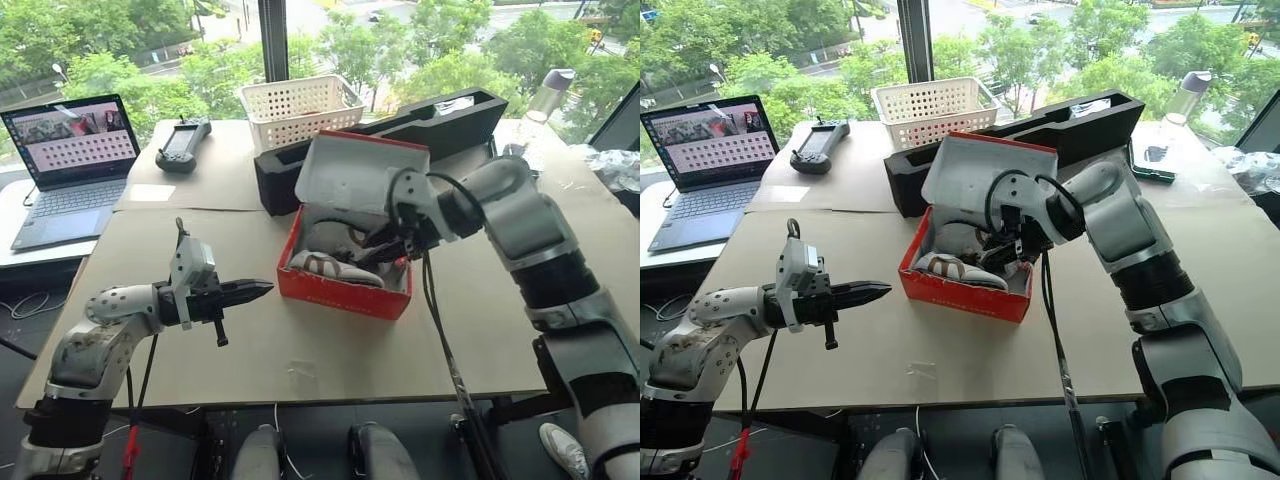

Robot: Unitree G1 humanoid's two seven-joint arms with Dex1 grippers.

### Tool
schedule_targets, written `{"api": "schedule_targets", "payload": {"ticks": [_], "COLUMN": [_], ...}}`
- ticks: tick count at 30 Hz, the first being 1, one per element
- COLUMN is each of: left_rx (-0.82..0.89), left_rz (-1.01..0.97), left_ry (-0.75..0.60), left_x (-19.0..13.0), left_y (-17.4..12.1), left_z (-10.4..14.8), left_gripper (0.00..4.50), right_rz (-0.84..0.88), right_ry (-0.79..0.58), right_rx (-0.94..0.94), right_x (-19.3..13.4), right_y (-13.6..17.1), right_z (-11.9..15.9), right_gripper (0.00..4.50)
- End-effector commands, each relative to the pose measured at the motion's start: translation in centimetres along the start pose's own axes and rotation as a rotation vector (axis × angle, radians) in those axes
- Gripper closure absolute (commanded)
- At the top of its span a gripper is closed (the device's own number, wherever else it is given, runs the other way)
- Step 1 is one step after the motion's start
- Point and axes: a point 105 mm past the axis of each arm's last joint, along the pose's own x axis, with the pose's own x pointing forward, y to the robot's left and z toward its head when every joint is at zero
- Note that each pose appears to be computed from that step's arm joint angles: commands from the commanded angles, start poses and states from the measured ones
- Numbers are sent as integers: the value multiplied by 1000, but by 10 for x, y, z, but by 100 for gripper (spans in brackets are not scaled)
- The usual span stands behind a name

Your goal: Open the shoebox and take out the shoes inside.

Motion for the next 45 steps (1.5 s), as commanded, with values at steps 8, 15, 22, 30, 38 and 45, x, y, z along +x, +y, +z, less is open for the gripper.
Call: {"api": "schedule_targets", "payload": {"ticks": [8,15,22,30,38,45], "left_rx": [49,51,51,51,50,46], "left_rz": [0,4,6,0,-5,-12], "left_ry": [-23,-17,-19,-19,-18,-18], "left_x": [0,0,1,2,3,4], "left_y": [-1,-1,0,0,-2,-2], "left_z": [9,7,6,6,6,5], "left_gripper": [450,450,450,450,450,450], "right_rz": [13,-4,8,7,-60,-139], "right_ry": [46,141,132,122,64,57], "right_rx": [37,46,72,46,-25,-49], "right_x": [17,25,26,22,-6,-28], "right_y": [-1,-1,1,2,-1,-3], "right_z": [-15,-45,-48,-42,-8,3], "right_gripper": [95,95,170,332,332,332]}}
